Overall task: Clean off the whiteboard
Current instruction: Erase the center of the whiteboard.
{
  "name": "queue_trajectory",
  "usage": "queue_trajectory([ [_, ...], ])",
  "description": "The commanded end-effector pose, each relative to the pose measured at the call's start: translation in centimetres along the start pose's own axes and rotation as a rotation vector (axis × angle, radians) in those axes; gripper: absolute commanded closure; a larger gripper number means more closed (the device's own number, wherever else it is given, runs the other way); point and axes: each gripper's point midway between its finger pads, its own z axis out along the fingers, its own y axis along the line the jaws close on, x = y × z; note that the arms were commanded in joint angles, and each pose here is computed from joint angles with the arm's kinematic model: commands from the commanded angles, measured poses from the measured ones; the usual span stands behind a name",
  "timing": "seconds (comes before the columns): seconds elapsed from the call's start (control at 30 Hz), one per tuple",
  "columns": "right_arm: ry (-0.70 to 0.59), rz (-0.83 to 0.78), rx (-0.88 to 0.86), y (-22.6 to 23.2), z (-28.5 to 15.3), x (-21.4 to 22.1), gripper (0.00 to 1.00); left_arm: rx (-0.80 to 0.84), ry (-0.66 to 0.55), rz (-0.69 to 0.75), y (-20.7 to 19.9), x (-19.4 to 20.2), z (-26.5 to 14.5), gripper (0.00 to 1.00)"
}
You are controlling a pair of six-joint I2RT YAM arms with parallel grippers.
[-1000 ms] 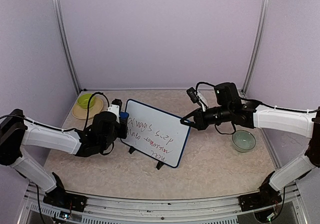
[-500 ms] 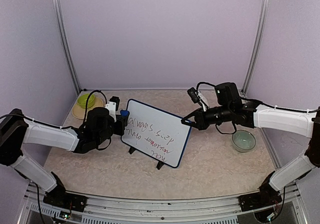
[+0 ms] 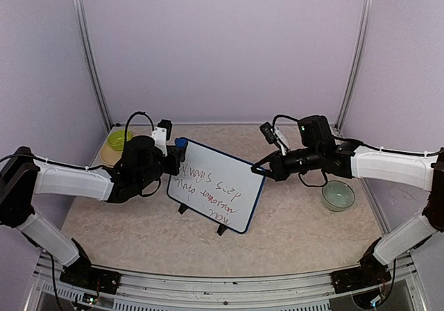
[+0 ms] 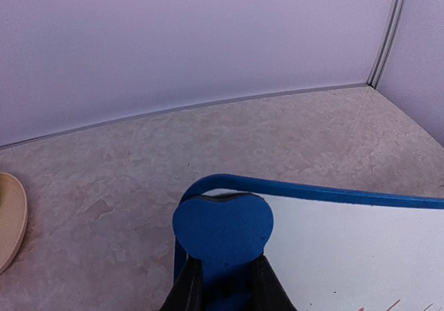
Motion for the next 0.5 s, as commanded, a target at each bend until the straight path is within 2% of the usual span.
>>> queue_trajectory([
  [0.0,0.077,-0.002,-0.005,-0.4,0.7,2.5,1.0,-0.014,0.012,0.01,-0.1,-0.3,1.0,0.82],
  [0.47,0.078,-0.001,-0.006,-0.5,0.9,2.1,1.0,-0.086,0.227,0.017,0.5,8.7,-1.8,0.83],
])
